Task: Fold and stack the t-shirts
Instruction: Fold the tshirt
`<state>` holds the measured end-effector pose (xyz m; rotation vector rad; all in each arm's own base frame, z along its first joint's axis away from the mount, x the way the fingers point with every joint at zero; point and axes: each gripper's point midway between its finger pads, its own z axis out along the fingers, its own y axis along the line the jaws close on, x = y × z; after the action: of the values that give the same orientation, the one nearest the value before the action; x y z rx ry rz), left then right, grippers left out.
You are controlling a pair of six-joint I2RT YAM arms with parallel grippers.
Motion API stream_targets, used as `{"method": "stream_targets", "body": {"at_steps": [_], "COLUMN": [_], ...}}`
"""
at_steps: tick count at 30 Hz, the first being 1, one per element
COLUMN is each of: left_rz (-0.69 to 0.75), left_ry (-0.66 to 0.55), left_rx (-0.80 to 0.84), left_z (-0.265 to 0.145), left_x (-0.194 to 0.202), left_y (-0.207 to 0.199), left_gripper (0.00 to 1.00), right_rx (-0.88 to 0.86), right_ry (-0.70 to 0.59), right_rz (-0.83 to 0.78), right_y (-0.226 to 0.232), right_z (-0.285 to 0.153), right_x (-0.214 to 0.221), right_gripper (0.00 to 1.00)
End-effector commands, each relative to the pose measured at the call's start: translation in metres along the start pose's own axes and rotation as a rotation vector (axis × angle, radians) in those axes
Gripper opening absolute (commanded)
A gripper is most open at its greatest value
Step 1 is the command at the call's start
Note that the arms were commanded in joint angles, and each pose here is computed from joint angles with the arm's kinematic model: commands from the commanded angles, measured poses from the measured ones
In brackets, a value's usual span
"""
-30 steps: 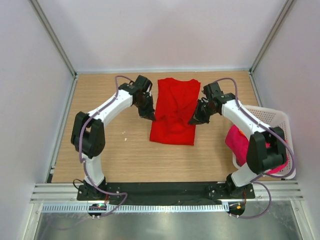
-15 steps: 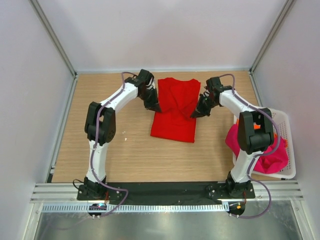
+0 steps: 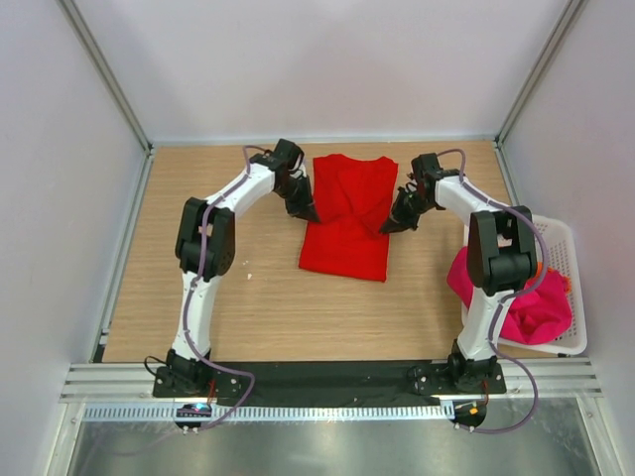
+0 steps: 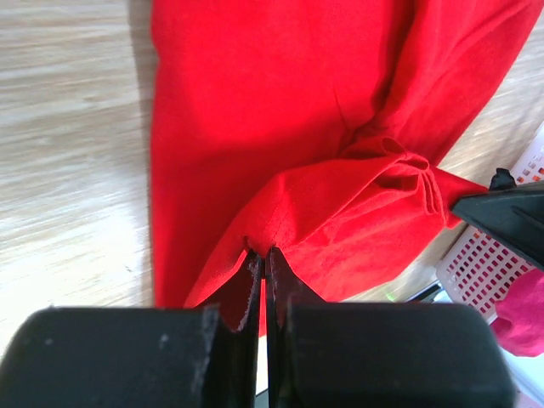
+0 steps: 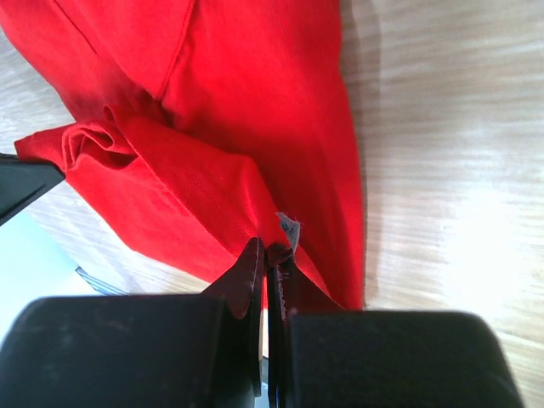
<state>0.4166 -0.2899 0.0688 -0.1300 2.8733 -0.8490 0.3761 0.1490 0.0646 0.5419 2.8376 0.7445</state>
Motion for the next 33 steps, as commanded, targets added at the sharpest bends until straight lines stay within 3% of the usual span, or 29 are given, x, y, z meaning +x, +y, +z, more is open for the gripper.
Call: {"method": "stream_targets", "body": {"at_steps": [1,7,19,20,22,24,27,28,33], "left_rz": [0.015,-0.010,-0.012,0.002,0.026,0.044,0.066,0.082,0.070], "left_ry": [-0.045,-0.052,-0.053,-0.063,-0.105,-0.127,-0.125,-0.140,-0.046], "left_rx": [0.063,0.068,0.051,0.040,0.001,-0.042,-0.040,-0.013,0.026], "left_z": [-0.015,-0.011,-0.002,-0.006,-0.023,-0.037,-0.057,-0.072,-0.055], "left_x": [-0.019,-0.031,-0.045,-0.047,-0.051,-0.049,-0.029,-0.022,0.032], "left_y": [-0.015,-0.011,-0.011,-0.011,-0.013,-0.008,-0.009,-0.018,-0.008], "left_gripper": [0.00,0.01,0.17,0.18,0.20,0.22,0.22,0.22,0.12], "right_rx": [-0.055,-0.053,-0.025,-0.008,0.045,0.141,0.211,0.202,-0.041], "right_ry": [-0.060,-0.070,-0.065,-0.071,-0.077,-0.097,-0.105,-0.095,-0.014], "right_rz": [-0.024,0.002,0.009,0.003,-0.042,-0.097,-0.191,-0.196,-0.238], "right_y": [0.019,0.019,0.012,0.010,0.001,-0.014,-0.021,-0.019,0.034], "right_z": [-0.010,-0.004,0.002,-0.001,-0.014,-0.026,-0.051,-0.052,-0.041], "right_x": [-0.022,-0.034,-0.049,-0.052,-0.053,-0.055,-0.045,-0.038,0.020], "right_gripper": [0.01,0.01,0.06,0.08,0.27,0.37,0.47,0.47,0.48]}}
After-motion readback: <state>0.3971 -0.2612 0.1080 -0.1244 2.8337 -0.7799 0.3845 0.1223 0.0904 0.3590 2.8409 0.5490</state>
